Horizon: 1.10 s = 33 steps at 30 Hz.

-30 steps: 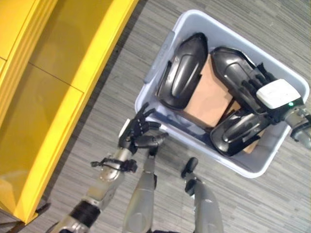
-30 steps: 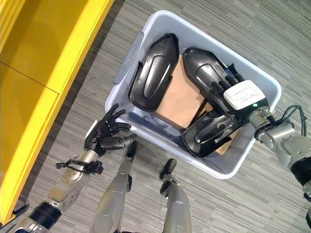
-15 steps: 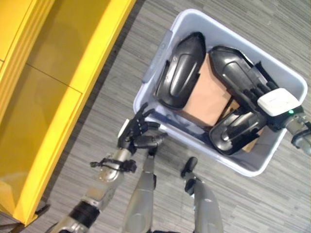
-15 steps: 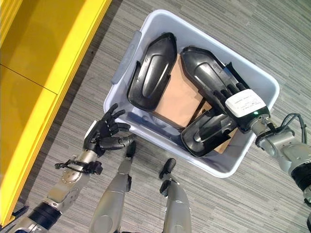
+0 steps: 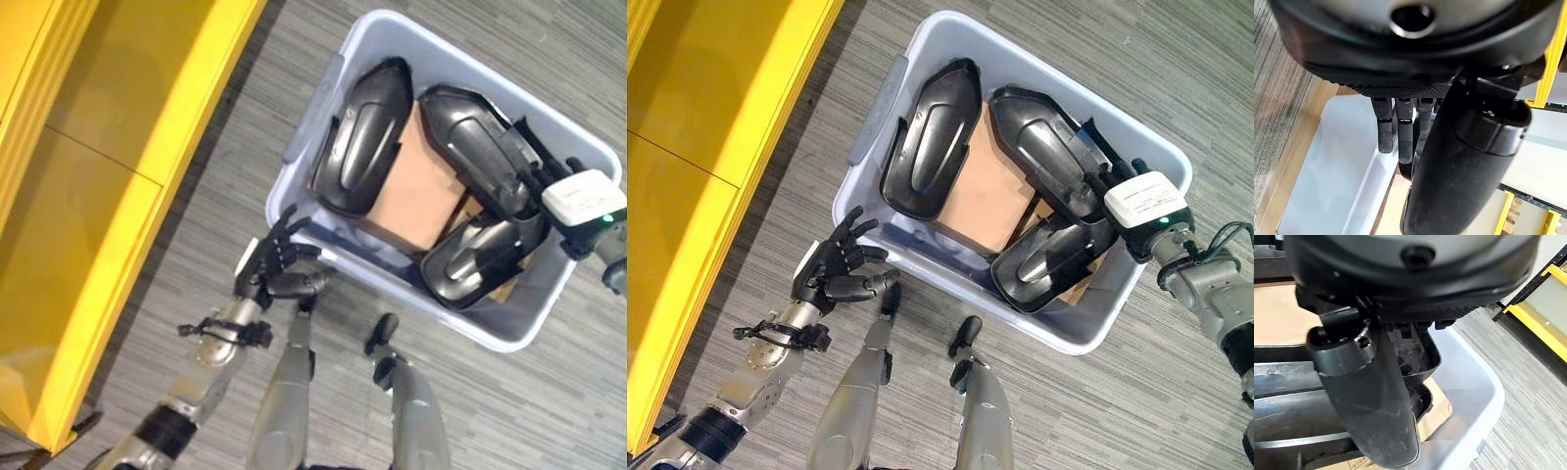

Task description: Move parts from the plastic box to the shelf.

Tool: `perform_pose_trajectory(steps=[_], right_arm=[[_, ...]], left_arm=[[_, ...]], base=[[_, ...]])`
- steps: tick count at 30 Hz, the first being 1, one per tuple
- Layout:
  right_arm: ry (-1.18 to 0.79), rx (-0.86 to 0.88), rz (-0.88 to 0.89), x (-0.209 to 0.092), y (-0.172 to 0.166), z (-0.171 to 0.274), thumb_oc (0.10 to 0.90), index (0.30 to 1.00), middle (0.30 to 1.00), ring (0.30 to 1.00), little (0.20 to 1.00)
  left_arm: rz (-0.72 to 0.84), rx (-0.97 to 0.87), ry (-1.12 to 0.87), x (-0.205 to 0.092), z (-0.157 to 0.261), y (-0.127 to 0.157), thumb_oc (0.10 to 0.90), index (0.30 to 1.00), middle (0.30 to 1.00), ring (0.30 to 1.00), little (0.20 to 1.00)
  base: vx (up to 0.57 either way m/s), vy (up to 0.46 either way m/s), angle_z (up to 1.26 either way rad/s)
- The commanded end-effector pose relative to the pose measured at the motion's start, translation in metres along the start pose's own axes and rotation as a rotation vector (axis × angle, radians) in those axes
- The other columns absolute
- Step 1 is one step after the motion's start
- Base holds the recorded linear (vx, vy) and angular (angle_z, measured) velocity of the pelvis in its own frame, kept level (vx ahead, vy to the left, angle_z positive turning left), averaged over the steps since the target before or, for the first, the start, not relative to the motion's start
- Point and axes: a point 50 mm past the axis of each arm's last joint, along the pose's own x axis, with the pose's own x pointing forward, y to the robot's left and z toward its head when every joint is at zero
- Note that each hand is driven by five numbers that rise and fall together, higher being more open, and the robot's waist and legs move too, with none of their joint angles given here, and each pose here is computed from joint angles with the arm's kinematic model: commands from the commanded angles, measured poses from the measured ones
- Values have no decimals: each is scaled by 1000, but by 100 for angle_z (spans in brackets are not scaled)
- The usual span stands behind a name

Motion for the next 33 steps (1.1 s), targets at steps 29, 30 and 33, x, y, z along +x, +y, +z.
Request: perform_pose_trajectory(steps=[29, 30, 33], right_arm=[[186, -18, -229, 14, -45, -33, 900, 1000, 1000, 1000, 1000], [189, -14, -231, 14, -44, -33, 900, 1000, 1000, 1000, 1000], [206, -12, -218, 16, -41, -34, 492, 429, 429, 429, 429]], left_arm=[[-21, -29, -12, -8, 0, -10, 900, 1000, 1000, 1000, 1000], [-20, -30, -11, -8, 0, -9, 900, 1000, 1000, 1000, 1000], [-20, -29, -12, -9, 0, -9, 900, 1000, 1000, 1000, 1000]], base=[[2, -4, 1], [-7, -15, 4], [-13, -4, 4]])
